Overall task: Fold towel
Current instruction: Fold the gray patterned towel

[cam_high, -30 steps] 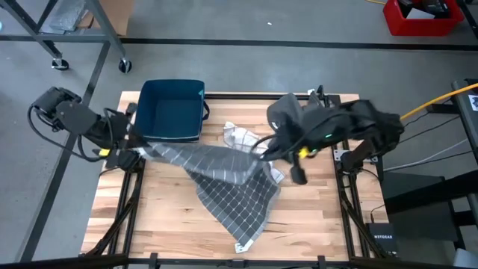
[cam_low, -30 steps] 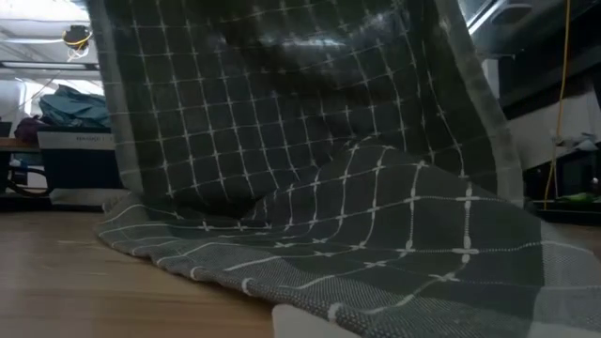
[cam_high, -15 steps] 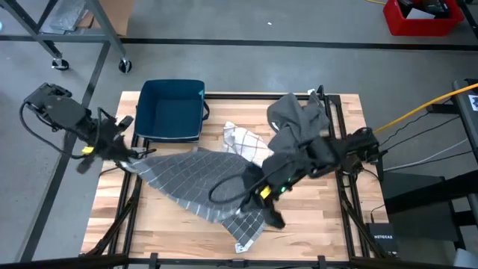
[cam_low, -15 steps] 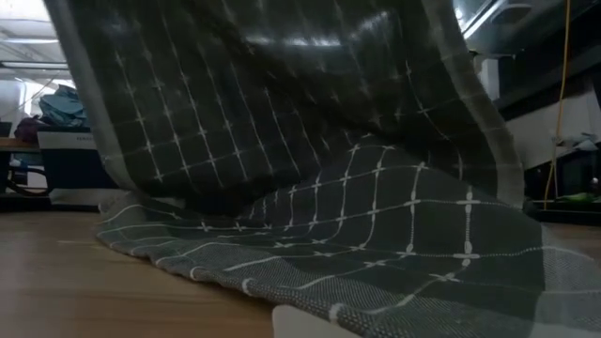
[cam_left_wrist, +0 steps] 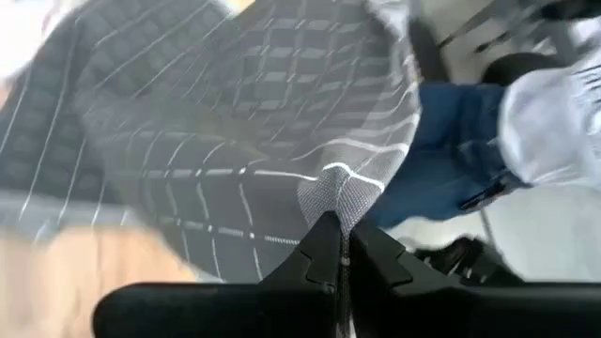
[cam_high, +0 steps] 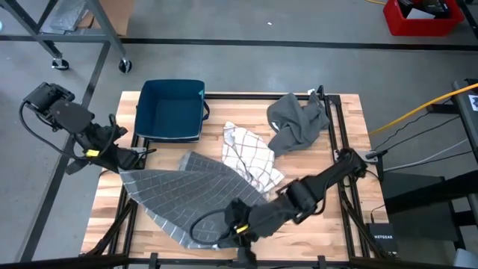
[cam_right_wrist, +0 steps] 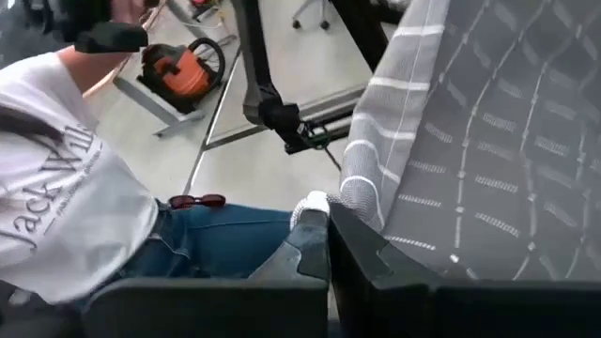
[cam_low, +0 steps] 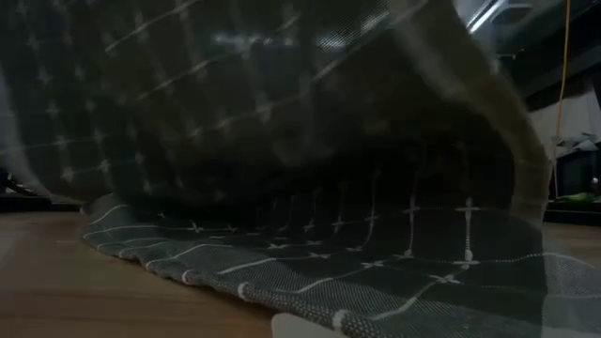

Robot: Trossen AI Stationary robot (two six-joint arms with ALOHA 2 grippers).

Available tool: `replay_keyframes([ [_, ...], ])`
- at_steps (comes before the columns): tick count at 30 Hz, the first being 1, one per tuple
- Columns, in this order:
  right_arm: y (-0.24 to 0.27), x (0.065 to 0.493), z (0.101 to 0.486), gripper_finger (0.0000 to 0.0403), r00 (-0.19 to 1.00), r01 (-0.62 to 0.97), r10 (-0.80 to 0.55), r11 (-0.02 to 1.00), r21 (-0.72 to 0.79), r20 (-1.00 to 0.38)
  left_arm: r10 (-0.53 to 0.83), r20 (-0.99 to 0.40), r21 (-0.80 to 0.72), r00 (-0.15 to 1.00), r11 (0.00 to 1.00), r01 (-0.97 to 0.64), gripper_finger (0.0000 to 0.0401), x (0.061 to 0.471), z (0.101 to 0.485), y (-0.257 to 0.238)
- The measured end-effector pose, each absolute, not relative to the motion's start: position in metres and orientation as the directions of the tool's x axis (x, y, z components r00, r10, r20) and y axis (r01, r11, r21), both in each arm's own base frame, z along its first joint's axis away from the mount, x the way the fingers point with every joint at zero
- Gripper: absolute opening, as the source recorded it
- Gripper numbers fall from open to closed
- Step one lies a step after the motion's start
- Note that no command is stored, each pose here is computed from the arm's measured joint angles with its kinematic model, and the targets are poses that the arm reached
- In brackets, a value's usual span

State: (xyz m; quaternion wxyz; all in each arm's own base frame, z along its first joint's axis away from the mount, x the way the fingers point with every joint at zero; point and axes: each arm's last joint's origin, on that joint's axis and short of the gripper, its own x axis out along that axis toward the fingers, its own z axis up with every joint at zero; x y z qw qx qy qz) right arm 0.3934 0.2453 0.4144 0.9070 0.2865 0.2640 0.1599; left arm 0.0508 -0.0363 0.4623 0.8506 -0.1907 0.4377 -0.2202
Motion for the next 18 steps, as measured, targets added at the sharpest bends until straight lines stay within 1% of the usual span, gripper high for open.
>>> replay_keyframes([
  [3, 0.253, 0.403, 0.4, 0.0003, 0.806, -0.119, 0.437, 0.78, 0.614, -0.399, -0.508, -0.711, -0.495, 0.487, 0.853, 0.168, 0.0, 0.052, 0.458, -0.036],
  [6, 0.259, 0.413, 0.383, 0.0003, 0.797, -0.096, 0.432, 0.78, 0.619, -0.421, -0.502, -0.712, -0.482, 0.491, 0.858, 0.179, 0.0, 0.054, 0.458, -0.038],
  [8, 0.263, 0.419, 0.376, 0.0003, 0.795, -0.071, 0.44, 0.752, 0.655, -0.419, -0.494, -0.717, -0.468, 0.492, 0.864, 0.187, 0.0, 0.057, 0.458, -0.039],
  [12, 0.272, 0.423, 0.368, 0.0003, 0.795, -0.045, 0.458, 0.697, 0.715, -0.397, -0.453, -0.742, -0.434, 0.495, 0.886, 0.16, 0.0, 0.064, 0.454, -0.042],
  [18, 0.29, 0.417, 0.362, 0.0003, 0.832, 0.031, 0.401, 0.657, 0.754, -0.383, -0.408, -0.808, -0.385, 0.425, 0.912, 0.145, 0.0, 0.075, 0.431, -0.048],
])
